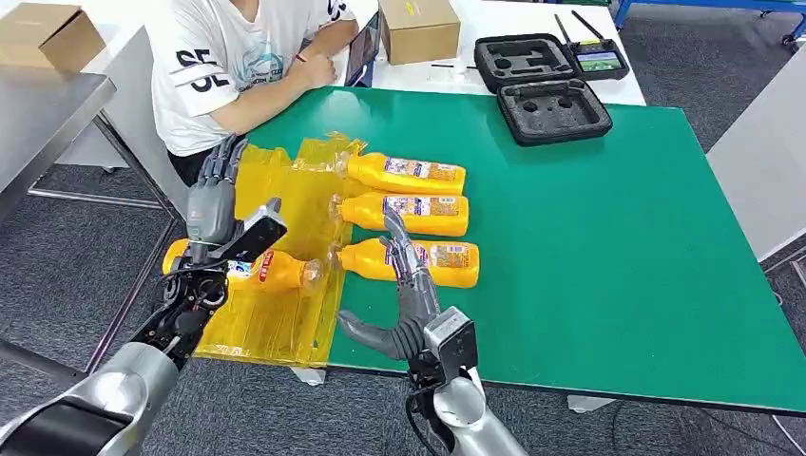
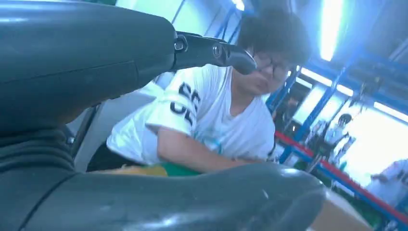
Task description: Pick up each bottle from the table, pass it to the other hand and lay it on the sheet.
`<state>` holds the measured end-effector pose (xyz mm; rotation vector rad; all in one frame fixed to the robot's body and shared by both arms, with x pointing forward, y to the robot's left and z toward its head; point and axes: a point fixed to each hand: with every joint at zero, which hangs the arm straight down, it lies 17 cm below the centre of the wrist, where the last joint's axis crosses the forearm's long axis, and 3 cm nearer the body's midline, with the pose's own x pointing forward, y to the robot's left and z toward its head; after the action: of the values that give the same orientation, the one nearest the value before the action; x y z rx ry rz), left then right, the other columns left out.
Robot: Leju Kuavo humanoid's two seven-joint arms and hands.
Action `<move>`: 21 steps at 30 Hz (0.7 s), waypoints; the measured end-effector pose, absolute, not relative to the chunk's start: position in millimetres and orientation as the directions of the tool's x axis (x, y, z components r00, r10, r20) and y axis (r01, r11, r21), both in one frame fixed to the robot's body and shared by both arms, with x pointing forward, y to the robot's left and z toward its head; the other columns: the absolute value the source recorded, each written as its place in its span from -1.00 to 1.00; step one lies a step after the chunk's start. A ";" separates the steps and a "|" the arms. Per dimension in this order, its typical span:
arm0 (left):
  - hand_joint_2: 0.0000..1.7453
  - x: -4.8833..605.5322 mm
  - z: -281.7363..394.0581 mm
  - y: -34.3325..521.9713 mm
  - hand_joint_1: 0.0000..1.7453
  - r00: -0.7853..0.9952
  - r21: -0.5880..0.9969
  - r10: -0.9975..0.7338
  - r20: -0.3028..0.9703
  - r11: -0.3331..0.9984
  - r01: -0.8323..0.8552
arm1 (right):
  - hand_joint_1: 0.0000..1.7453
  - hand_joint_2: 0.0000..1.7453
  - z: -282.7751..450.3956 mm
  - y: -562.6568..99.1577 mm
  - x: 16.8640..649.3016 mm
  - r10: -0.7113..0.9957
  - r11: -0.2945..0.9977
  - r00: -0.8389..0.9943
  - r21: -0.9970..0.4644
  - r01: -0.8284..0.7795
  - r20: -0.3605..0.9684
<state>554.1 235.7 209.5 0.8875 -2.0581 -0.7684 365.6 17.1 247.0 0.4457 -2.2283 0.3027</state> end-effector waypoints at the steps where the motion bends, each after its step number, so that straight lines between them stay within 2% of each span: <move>1: 1.00 554.1 209.5 235.7 -1.00 -0.476 0.745 -0.785 0.398 0.579 -0.332 | -1.00 1.00 247.0 17.1 365.6 -0.215 0.908 -0.598 -0.067 -0.413 0.772; 6: 1.00 553.9 209.9 235.9 -1.00 -0.475 0.745 -0.786 0.395 0.577 -0.335 | -1.00 1.00 247.0 17.3 365.5 -0.215 0.908 -0.598 -0.067 -0.414 0.772; 10: 1.00 545.9 222.5 242.3 -1.00 -0.480 0.712 -0.798 0.364 0.571 -0.408 | -1.00 1.00 246.3 21.1 363.7 -0.190 0.906 -0.610 -0.102 -0.411 0.769; 12: 1.00 529.4 227.0 276.3 -1.00 -0.451 0.613 -0.771 0.449 0.633 -0.473 | -1.00 1.00 226.9 22.2 373.9 0.009 0.886 -0.637 -0.302 -0.353 0.771; 13: 1.00 522.3 213.0 300.8 -1.00 -0.415 0.509 -0.678 0.607 0.732 -0.453 | -1.00 1.00 208.2 10.2 398.6 0.230 0.830 -0.635 -0.489 -0.267 0.737; 17: 1.00 508.1 186.8 306.2 -1.00 -0.402 0.413 -0.547 0.734 0.830 -0.376 | -1.00 1.00 182.7 -22.0 438.7 0.483 0.714 -0.611 -0.686 -0.139 0.627; 21: 1.00 493.7 171.8 300.8 -1.00 -0.398 0.374 -0.484 0.779 0.869 -0.326 | -1.00 1.00 163.7 -56.3 477.5 0.624 0.625 -0.557 -0.778 -0.066 0.548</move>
<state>493.7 300.8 171.8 0.5906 -2.0193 -0.1955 477.5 -56.3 163.7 -0.4399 -1.9627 0.9835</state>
